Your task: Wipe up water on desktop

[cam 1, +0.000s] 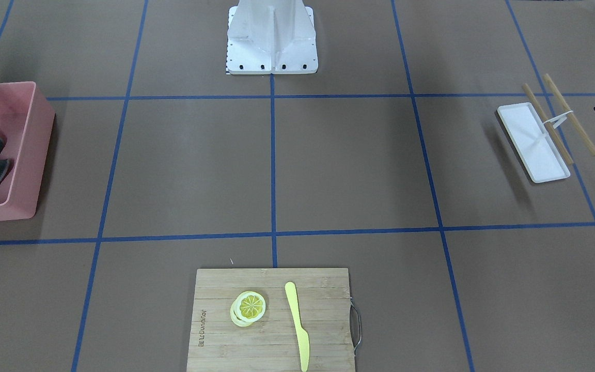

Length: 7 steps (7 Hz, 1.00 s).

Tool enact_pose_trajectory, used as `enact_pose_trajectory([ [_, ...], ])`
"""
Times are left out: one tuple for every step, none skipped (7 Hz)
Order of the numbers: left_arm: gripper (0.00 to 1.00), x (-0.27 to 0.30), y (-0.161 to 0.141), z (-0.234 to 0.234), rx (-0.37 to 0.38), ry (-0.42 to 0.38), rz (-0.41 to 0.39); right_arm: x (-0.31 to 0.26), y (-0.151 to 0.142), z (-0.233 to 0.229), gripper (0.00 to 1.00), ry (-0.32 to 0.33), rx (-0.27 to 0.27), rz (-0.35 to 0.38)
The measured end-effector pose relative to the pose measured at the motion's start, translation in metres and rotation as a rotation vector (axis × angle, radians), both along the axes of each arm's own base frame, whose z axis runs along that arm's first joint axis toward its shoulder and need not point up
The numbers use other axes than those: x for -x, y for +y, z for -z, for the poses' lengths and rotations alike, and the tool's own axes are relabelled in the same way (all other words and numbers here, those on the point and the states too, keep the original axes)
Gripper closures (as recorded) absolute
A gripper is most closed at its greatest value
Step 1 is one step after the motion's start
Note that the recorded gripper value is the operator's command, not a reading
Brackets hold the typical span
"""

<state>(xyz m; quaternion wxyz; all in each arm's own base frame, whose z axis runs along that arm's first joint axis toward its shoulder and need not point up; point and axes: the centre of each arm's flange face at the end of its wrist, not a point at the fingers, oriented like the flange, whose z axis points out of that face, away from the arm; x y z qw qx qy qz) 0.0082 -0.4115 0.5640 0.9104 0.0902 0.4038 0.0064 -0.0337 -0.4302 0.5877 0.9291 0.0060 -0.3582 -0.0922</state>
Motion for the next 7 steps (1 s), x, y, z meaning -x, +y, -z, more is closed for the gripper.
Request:
enact_pose_trajectory([
  [0.02,0.000,0.003,-0.006,-0.001,0.011,-0.032,0.001,-0.001,-0.005,0.00,-0.007,-0.003,-0.001],
  [0.02,0.005,0.005,-0.016,-0.004,0.003,-0.072,0.000,-0.001,-0.008,0.00,-0.009,-0.005,-0.001],
  [0.02,0.017,0.006,-0.029,0.018,-0.012,-0.087,-0.002,-0.002,-0.009,0.00,-0.009,-0.007,-0.002],
  [0.02,0.030,0.007,-0.044,0.034,-0.024,-0.094,-0.004,-0.002,-0.010,0.00,-0.008,-0.010,-0.005],
  [0.02,0.039,0.008,-0.057,0.026,-0.041,-0.113,-0.008,-0.003,-0.011,0.00,-0.002,-0.010,-0.013],
  [0.02,0.049,0.010,-0.069,0.012,-0.084,-0.128,-0.018,-0.003,-0.013,0.00,0.008,-0.012,-0.032],
  [0.02,0.055,0.011,-0.079,0.004,-0.132,-0.139,-0.026,-0.003,-0.013,0.00,0.013,-0.013,-0.050],
])
